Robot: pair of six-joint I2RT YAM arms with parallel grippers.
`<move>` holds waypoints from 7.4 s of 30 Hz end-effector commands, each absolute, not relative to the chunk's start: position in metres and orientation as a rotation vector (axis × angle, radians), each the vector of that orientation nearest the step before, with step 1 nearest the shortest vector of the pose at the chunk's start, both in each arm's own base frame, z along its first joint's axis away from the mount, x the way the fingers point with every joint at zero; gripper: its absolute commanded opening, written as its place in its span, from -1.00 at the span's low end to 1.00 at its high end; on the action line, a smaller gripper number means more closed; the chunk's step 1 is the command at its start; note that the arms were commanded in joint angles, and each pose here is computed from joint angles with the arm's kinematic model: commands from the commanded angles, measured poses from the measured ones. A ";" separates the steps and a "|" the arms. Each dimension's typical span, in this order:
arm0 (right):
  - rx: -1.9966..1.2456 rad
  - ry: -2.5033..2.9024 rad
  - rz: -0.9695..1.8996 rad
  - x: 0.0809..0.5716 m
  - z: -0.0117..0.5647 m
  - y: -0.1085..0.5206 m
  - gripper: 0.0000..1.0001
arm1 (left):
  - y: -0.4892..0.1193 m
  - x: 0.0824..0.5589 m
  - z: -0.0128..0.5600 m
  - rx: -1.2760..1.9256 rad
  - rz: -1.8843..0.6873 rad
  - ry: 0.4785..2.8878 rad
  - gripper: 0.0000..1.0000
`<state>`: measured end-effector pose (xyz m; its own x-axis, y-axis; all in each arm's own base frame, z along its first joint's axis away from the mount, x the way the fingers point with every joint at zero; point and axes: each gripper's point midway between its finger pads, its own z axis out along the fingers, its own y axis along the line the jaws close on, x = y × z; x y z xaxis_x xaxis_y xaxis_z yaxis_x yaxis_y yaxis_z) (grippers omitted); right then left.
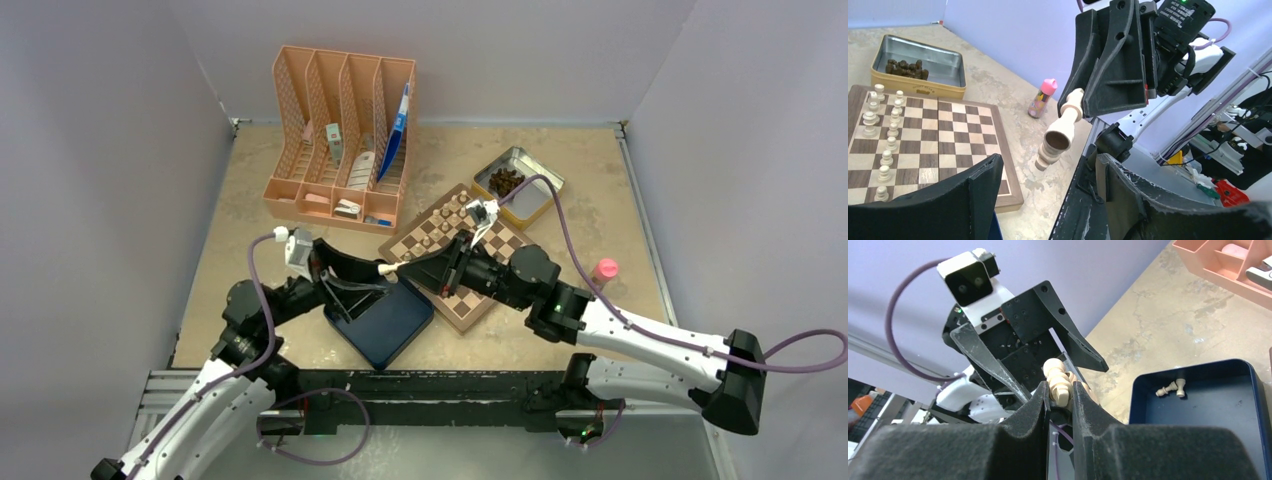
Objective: Set up the chess pieces on the board
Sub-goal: Place the chess piece on the chessboard.
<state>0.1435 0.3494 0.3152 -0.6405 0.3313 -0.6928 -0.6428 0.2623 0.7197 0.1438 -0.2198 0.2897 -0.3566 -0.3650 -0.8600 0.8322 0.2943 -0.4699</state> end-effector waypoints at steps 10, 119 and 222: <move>-0.264 1.512 1.676 0.128 0.383 0.340 -0.85 | -0.227 0.124 0.306 0.647 -1.368 1.220 0.40; -0.391 2.304 0.014 0.310 0.204 0.259 -0.81 | -0.208 0.123 0.271 1.059 -0.930 1.325 -1.00; -0.351 2.428 0.105 0.401 0.089 0.318 -0.64 | -0.206 0.117 0.272 1.083 -0.931 1.304 -1.00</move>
